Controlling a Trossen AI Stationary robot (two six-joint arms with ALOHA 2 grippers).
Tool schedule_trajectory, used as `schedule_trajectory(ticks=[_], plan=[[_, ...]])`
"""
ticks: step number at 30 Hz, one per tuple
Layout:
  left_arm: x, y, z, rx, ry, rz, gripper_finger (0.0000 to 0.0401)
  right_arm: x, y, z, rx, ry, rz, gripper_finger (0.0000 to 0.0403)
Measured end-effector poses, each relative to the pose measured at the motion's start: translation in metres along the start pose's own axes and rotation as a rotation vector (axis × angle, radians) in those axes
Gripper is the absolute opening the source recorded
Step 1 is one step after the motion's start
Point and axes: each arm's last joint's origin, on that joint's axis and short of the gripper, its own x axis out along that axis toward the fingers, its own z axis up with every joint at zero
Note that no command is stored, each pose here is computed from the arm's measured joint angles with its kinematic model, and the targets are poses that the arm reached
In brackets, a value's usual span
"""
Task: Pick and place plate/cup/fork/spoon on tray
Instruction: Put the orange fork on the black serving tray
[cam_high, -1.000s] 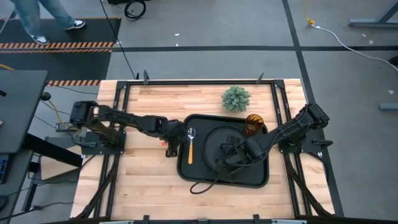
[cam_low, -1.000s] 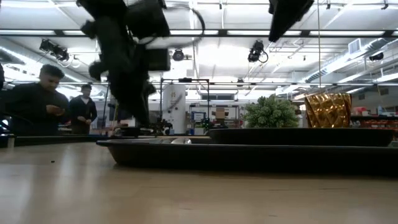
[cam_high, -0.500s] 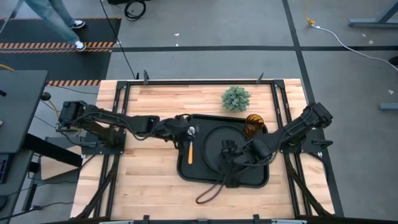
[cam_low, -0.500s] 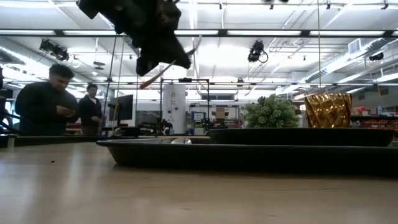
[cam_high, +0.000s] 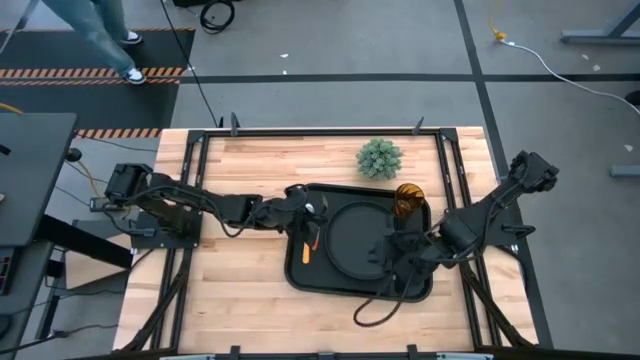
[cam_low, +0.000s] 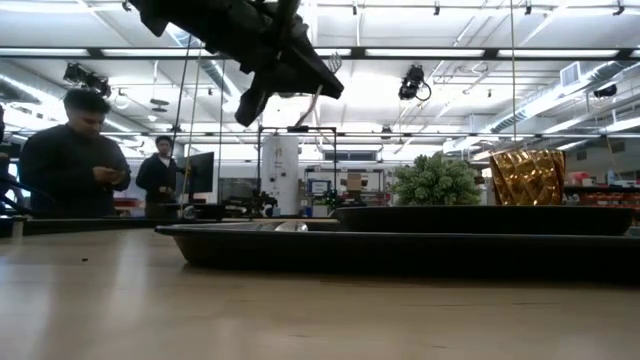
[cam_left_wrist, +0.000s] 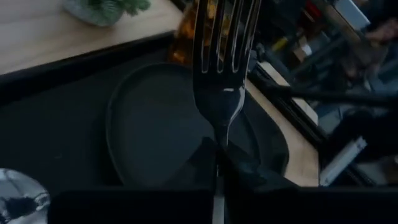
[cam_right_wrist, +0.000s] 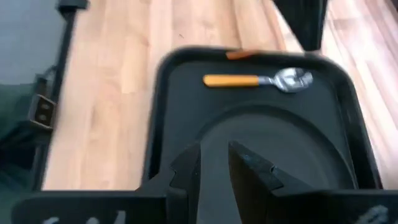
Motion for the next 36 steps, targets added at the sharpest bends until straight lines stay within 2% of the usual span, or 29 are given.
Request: schedule_trajectory(ticks=[5,8,16,19,24,27,30,33,36], plan=[[0.0,0.001,0.0,-0.081,-0.004,0.011,0.0014,0.009,-0.004,-0.026,0.05,0.049,0.017,0.0087],[0.0,0.003,-0.003,-0.139,0.021,0.042,0.0014,0.013,-0.005,-0.035,0.04,0.079,0.018,0.0087],[-0.005,0.022,-0.015,-0.197,0.067,0.284,0.0017,0.015,-0.009,-0.036,-0.079,0.088,0.009,0.0087],[-0.013,0.02,-0.009,-0.221,0.042,0.288,0.0019,0.016,-0.014,-0.037,-0.083,0.108,-0.009,0.0087],[-0.042,0.006,0.013,-0.194,-0.08,0.227,0.0016,0.017,-0.021,-0.037,-0.077,0.132,-0.044,0.0087],[-0.075,-0.002,0.039,-0.169,-0.213,0.176,0.0014,0.018,-0.023,-0.035,-0.06,0.127,-0.05,0.0087],[-0.113,-0.007,0.058,-0.107,-0.383,0.19,0.0014,0.019,-0.023,-0.035,-0.046,0.133,-0.045,0.0087],[-0.139,-0.011,0.06,-0.079,-0.455,0.22,0.0014,0.017,-0.021,-0.037,-0.052,0.145,-0.019,0.0087],[-0.147,-0.016,0.048,-0.086,-0.462,0.242,0.0013,0.016,-0.018,-0.038,-0.054,0.142,-0.01,0.0087]])
